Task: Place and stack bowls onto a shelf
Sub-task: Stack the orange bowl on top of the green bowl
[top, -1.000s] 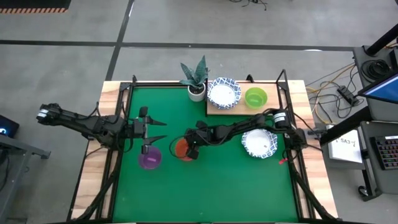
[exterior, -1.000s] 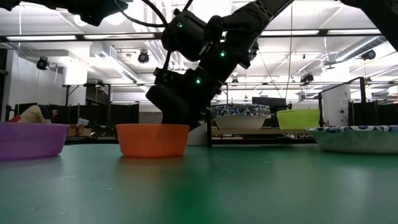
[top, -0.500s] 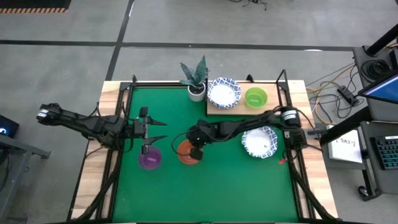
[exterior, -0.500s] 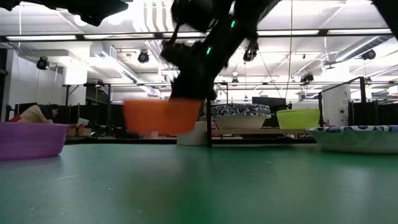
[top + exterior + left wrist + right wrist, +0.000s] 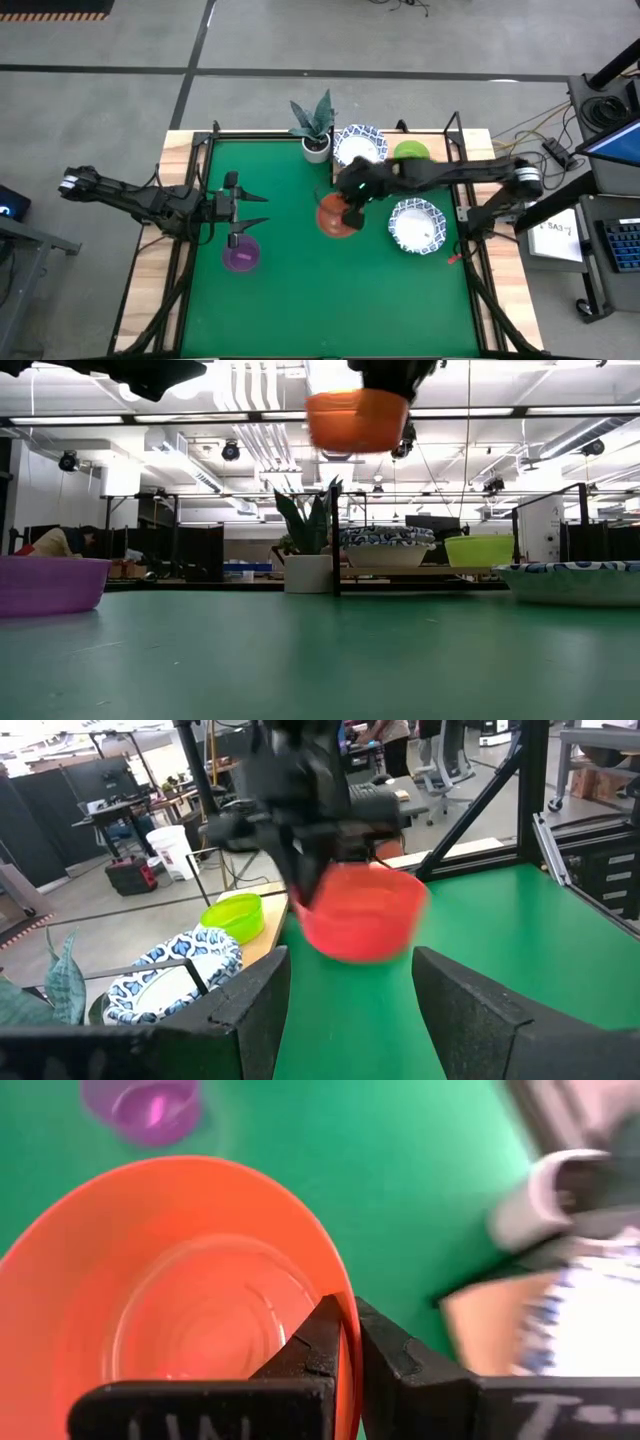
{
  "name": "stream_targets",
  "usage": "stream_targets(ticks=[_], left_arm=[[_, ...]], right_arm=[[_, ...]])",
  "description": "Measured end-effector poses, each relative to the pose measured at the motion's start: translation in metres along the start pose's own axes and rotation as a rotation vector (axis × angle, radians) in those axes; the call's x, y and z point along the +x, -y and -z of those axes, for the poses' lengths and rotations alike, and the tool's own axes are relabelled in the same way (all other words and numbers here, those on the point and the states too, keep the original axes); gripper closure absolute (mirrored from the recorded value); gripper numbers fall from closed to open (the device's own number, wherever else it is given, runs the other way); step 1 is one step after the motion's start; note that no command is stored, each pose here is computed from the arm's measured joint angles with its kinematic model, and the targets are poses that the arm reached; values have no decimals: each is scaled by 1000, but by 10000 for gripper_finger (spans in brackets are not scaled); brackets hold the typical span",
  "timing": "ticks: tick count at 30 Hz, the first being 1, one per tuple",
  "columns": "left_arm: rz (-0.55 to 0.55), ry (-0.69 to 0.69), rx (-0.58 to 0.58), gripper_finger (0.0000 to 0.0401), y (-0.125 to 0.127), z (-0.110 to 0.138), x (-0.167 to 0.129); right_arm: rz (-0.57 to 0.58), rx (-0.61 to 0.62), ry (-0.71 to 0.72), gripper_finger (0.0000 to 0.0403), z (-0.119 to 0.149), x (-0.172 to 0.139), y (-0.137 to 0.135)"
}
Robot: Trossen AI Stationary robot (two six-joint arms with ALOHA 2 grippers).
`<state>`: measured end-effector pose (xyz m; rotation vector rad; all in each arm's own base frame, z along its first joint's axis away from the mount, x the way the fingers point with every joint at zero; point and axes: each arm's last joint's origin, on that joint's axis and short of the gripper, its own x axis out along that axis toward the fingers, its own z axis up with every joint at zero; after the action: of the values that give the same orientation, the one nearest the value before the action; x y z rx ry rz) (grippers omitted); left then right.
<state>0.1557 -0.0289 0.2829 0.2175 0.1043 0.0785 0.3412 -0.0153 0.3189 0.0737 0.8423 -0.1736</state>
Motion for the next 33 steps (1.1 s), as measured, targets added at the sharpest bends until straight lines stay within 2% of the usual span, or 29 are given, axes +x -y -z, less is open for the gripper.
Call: stream_targets(ticks=[6, 11, 15, 18, 24, 29, 33], left_arm=[[0, 0, 0, 207, 0, 0, 0], [0, 0, 0, 207, 0, 0, 0], [0, 0, 0, 207, 0, 0, 0], [0, 0, 0, 207, 0, 0, 0], [0, 0, 0, 207, 0, 0, 0], [0, 0, 0, 207, 0, 0, 0], [0, 0, 0, 207, 0, 0, 0]], right_arm=[[139, 87, 50, 394, 6, -49, 38], [265, 233, 45, 394, 27, -66, 77], [354, 388, 23, 394, 54, -73, 109], [434, 551, 20, 394, 78, -79, 133], [591, 833, -68, 394, 137, -75, 173], [641, 909, -74, 394, 163, -68, 184], [652, 901, -72, 394, 166, -65, 186]])
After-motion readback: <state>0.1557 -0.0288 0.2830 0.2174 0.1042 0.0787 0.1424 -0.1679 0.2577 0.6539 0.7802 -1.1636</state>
